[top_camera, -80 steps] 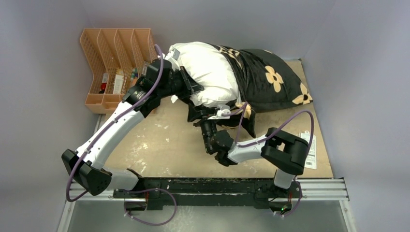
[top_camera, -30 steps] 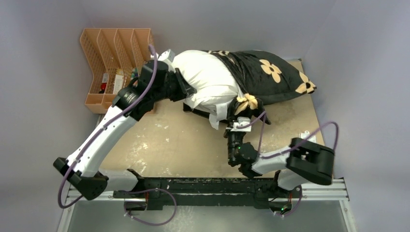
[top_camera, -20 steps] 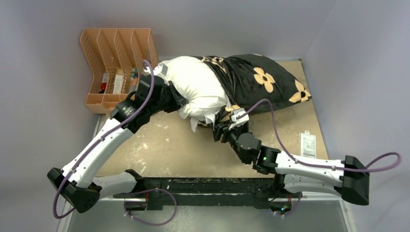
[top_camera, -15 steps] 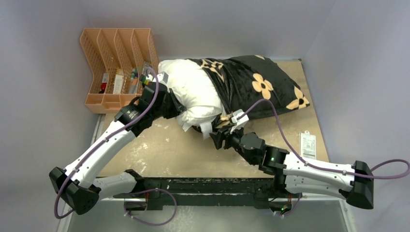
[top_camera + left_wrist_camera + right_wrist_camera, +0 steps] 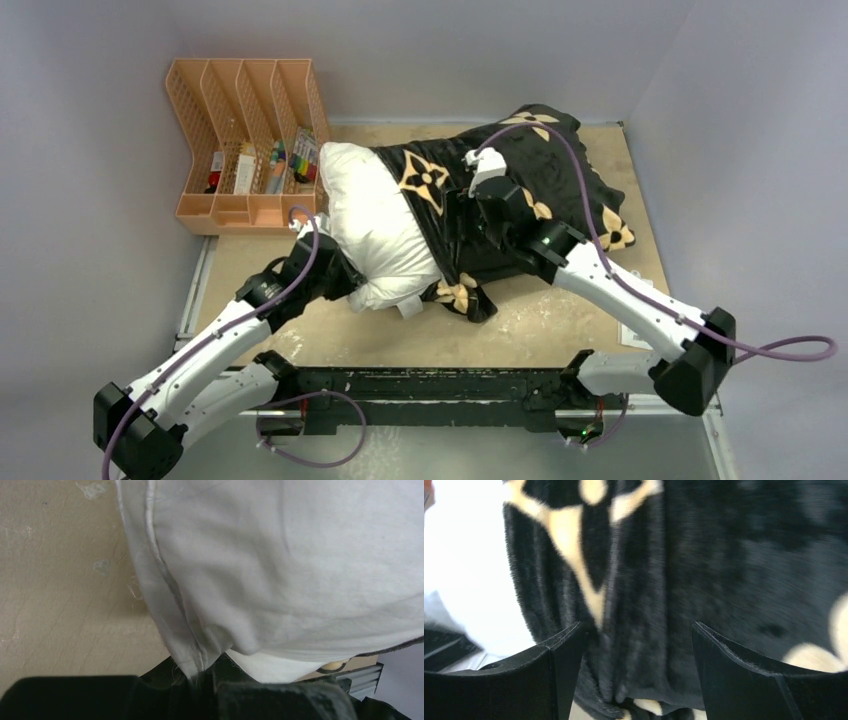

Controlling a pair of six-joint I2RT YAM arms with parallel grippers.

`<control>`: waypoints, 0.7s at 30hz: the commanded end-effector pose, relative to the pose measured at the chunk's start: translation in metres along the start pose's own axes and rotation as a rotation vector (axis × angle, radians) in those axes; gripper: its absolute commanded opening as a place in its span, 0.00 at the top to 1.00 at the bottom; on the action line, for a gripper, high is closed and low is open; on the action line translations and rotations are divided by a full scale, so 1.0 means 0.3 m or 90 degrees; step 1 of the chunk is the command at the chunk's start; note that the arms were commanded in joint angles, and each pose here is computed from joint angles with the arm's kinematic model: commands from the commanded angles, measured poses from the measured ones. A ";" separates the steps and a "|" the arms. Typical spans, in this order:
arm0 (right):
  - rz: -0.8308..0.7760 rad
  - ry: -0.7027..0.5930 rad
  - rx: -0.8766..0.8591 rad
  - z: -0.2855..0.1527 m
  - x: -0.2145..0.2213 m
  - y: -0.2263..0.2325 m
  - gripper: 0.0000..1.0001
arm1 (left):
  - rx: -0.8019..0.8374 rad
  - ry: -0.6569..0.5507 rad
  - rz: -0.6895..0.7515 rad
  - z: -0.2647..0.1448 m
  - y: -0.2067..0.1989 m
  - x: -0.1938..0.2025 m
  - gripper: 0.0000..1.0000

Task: Remove the pillowcase from the pillow
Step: Remove the pillow from the pillowcase.

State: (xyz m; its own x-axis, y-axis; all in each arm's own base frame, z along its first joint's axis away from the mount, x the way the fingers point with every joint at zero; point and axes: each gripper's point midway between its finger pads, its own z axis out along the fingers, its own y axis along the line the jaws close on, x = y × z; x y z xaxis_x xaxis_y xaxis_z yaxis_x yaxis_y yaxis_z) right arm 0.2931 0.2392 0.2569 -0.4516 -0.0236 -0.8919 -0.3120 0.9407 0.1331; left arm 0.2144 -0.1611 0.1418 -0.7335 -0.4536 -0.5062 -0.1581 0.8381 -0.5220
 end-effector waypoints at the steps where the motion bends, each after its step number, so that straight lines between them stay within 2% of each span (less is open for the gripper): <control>1: -0.004 0.072 -0.231 -0.022 -0.008 0.227 0.22 | -0.037 -0.027 -0.037 0.027 0.070 0.009 1.00; 4: -0.022 0.089 -0.204 0.058 -0.019 0.240 0.20 | -0.110 -0.030 -0.054 0.031 0.165 0.035 1.00; 5: -0.041 0.104 -0.171 0.090 -0.011 0.218 0.22 | -0.121 -0.033 -0.056 0.029 0.181 0.038 1.00; 6: -0.059 0.122 -0.140 0.121 -0.003 0.198 0.29 | -0.127 -0.034 -0.059 0.027 0.191 0.041 1.00; 11: -0.132 0.170 0.030 0.202 0.050 0.013 0.91 | -0.169 -0.051 -0.070 0.008 0.250 0.044 1.00; 12: -0.132 0.169 0.057 0.202 0.054 -0.034 1.00 | -0.176 -0.054 -0.081 0.004 0.257 0.044 1.00; 18: -0.029 0.140 0.174 0.132 -0.009 -0.382 1.00 | -0.189 -0.099 -0.134 -0.041 0.300 0.030 1.00; 19: -0.019 0.139 0.151 0.125 -0.014 -0.391 1.00 | -0.188 -0.098 -0.140 -0.042 0.299 0.031 1.00; 21: -0.059 0.138 -0.020 0.118 -0.025 -0.268 1.00 | -0.183 -0.088 -0.142 -0.034 0.289 0.038 1.00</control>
State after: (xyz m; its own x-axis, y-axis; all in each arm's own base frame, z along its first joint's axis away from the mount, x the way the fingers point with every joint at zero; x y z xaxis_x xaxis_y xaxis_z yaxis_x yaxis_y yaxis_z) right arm 0.3506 0.2030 0.2236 -0.6307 -0.1212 -0.7665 -0.2853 0.9547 0.0839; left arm 0.2009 -0.1365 0.1274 -0.6112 -0.6610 -0.4353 -0.3552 0.7206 -0.5955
